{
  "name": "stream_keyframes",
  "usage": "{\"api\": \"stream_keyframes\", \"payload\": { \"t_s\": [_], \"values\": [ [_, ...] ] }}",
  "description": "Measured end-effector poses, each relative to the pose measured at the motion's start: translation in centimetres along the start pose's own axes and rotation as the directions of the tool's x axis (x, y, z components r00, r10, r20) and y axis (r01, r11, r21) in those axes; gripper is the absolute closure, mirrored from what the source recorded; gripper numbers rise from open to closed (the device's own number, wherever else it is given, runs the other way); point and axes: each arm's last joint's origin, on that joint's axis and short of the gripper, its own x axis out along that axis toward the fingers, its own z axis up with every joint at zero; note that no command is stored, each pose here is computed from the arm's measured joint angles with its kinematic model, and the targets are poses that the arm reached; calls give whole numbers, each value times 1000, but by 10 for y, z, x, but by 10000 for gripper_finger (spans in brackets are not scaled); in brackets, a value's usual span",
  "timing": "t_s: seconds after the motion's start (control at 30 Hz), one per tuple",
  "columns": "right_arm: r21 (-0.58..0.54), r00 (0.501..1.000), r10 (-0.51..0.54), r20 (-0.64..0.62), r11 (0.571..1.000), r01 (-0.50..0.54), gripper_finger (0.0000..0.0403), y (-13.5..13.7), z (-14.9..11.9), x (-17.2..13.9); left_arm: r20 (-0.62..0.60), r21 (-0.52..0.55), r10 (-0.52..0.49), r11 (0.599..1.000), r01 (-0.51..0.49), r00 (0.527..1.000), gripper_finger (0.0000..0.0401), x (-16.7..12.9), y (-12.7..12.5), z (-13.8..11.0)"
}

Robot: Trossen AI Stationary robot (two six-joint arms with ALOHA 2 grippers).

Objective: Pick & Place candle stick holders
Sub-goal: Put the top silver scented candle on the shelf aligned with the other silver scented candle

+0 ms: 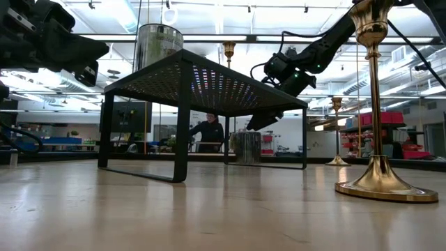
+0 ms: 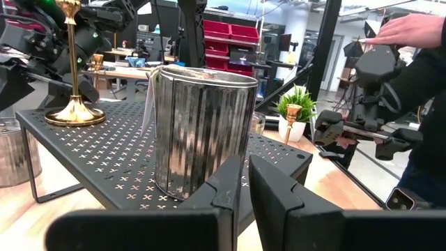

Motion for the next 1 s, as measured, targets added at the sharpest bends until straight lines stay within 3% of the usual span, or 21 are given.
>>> {"api": "stream_keyframes", "payload": {
  "t_s": [1.0],
  "values": [
    [-5,1000,-13,14,1000,13,7,1,-3,16,0,0,0,1000,0,1000,362,0,0,0]
  ]
}}
